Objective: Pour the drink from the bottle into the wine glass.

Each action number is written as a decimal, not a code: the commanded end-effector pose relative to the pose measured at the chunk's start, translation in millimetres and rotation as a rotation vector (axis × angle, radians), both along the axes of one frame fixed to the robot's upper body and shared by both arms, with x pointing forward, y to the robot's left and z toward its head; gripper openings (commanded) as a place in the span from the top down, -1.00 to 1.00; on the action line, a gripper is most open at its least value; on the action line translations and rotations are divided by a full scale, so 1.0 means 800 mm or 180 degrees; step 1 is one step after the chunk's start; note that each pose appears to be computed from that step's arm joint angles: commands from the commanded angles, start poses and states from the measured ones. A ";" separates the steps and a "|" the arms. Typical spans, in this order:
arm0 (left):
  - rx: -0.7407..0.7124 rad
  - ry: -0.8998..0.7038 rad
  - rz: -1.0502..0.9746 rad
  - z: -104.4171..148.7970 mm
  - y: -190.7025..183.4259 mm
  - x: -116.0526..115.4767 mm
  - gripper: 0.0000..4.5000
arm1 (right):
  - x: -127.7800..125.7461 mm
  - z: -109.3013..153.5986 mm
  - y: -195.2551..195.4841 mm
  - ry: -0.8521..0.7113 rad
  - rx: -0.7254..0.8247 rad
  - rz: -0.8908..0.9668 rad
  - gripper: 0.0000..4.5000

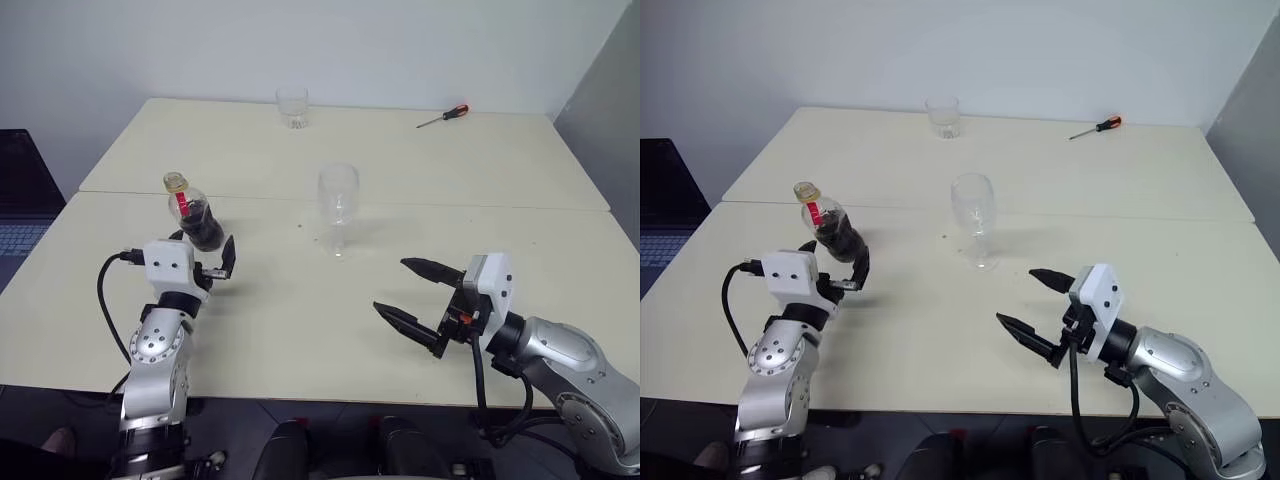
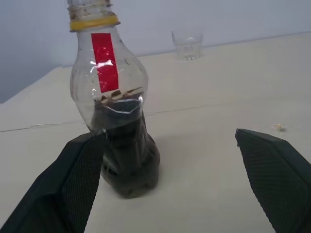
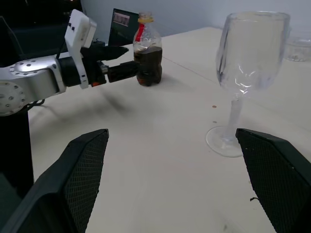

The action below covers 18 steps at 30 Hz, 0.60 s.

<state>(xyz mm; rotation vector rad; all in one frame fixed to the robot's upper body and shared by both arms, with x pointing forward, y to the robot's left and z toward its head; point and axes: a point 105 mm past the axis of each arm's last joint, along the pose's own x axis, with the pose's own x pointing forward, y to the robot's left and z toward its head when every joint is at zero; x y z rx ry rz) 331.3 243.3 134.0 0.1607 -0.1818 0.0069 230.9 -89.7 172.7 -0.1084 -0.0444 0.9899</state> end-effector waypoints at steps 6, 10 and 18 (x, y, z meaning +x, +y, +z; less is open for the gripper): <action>-0.0002 -0.0170 0.0199 0.009 0.017 0.010 -1.00 | -0.007 0.016 0.006 -0.0085 0.0097 0.0138 -0.99; -0.0027 -0.0202 0.0259 0.009 0.024 0.016 -1.00 | -0.009 0.016 0.007 -0.0072 0.0107 0.0177 -0.99; -0.0082 -0.0258 0.0300 0.011 0.031 0.031 -1.00 | -0.006 0.019 0.007 -0.0087 0.0105 0.0174 -0.99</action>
